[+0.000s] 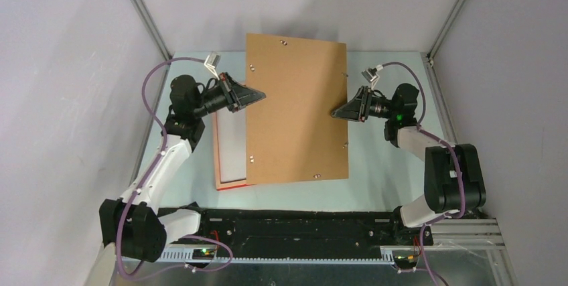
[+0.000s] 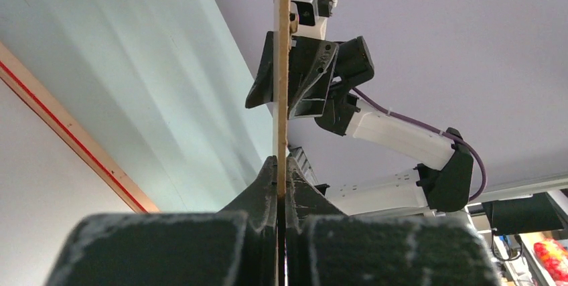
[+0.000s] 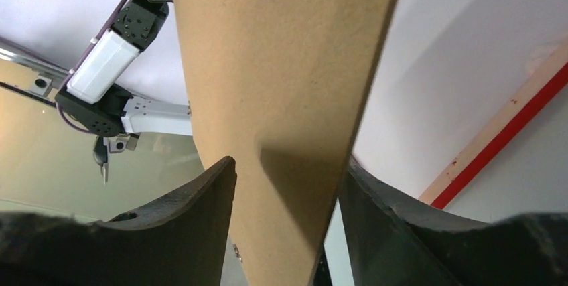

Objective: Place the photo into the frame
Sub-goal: Turn over the photo frame item at the center of the board.

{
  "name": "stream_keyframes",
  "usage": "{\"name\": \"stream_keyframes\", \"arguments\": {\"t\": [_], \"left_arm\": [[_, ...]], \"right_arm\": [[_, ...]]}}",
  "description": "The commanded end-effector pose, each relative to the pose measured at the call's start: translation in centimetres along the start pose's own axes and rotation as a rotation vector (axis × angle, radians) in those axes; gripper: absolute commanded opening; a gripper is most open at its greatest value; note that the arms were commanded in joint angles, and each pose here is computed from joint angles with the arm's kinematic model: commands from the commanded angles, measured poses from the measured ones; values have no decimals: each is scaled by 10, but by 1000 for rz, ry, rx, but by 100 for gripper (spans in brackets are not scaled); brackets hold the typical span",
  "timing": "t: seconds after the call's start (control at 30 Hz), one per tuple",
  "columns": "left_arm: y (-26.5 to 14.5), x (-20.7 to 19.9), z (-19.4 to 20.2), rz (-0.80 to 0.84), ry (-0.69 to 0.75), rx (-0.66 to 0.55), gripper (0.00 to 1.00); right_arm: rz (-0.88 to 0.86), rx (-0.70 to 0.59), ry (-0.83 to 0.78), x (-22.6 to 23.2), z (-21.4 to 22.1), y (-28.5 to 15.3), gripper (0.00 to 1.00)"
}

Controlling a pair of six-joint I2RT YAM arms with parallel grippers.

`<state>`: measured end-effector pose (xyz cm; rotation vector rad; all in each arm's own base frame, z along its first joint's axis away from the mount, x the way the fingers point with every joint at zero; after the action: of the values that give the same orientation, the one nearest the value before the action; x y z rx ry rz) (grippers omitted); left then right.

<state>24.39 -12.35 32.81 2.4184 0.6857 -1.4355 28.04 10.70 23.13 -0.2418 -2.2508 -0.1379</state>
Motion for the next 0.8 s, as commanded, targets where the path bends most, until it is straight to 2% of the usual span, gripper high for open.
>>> {"name": "stream_keyframes", "arguments": {"t": [0.0,0.4,0.77], "left_arm": [[-8,-20,-8,67,58,-68,0],[-8,-13,-8,49,50,-82,0],[-7,4,-8,1,63,-106,0]], "right_arm": [[-46,5,-57,10,-4,1,59],[-67,4,-77,27,-7,0,39],[-94,18,-166,59,-5,-4,33]]}}
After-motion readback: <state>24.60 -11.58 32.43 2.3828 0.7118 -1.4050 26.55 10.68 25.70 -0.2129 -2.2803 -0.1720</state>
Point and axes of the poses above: each gripper's point midway between its finger pads, its own y axis out along the fingers, its own x axis along the line the jaws close on, z = x × y, the point moved 10 cm from there along -y, back along the fingers, and after that the axes turned 3 degrees about -y, right-handed, at the moved point
